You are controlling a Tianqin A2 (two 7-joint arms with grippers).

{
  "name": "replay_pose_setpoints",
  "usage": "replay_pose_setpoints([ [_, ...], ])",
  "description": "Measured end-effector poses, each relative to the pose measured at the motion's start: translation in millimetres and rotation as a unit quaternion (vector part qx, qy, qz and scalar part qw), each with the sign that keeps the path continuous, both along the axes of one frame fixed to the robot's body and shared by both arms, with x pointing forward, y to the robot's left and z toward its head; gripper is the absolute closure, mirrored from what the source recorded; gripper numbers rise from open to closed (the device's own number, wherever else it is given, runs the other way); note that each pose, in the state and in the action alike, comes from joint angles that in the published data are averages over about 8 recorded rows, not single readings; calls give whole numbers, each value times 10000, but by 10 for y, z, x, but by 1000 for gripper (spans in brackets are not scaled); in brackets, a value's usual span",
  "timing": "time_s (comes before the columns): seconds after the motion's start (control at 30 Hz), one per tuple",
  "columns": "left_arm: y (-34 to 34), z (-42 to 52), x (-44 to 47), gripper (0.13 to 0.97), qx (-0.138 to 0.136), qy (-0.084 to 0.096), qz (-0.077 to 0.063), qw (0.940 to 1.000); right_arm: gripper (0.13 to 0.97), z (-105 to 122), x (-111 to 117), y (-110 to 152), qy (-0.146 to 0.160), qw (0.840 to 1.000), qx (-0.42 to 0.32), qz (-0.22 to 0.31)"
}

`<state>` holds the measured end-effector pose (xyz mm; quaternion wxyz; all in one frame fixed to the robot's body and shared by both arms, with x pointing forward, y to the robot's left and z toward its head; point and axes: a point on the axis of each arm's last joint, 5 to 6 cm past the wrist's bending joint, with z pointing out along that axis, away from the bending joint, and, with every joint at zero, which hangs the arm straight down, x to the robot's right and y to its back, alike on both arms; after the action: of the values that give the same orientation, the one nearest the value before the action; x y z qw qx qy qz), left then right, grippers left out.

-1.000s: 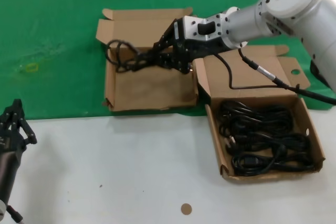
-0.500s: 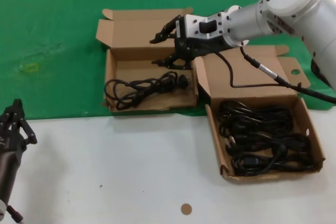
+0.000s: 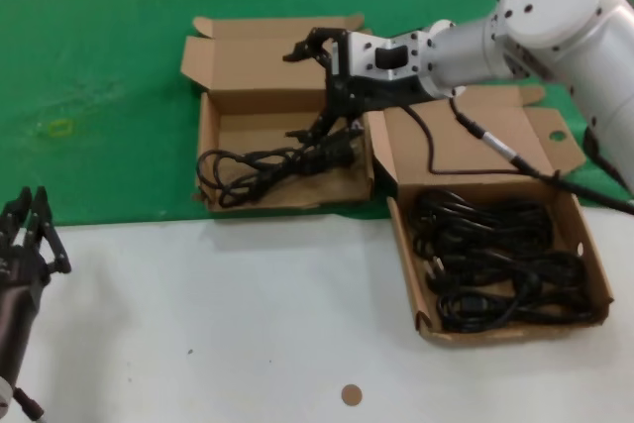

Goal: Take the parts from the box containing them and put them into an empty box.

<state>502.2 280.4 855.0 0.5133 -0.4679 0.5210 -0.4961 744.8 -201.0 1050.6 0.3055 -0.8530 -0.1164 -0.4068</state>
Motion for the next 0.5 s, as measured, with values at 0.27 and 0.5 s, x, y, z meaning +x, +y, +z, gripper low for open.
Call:
replay_pose_setpoints([
  [0.27,0,0,0,903,-1,0,0,10000,349,-298,-107,38,-37,9978,624,-198],
  [0.5,0,0,0,797,0,0,0,10000,286,-580,-247,46,-53,9910,1255,-461],
])
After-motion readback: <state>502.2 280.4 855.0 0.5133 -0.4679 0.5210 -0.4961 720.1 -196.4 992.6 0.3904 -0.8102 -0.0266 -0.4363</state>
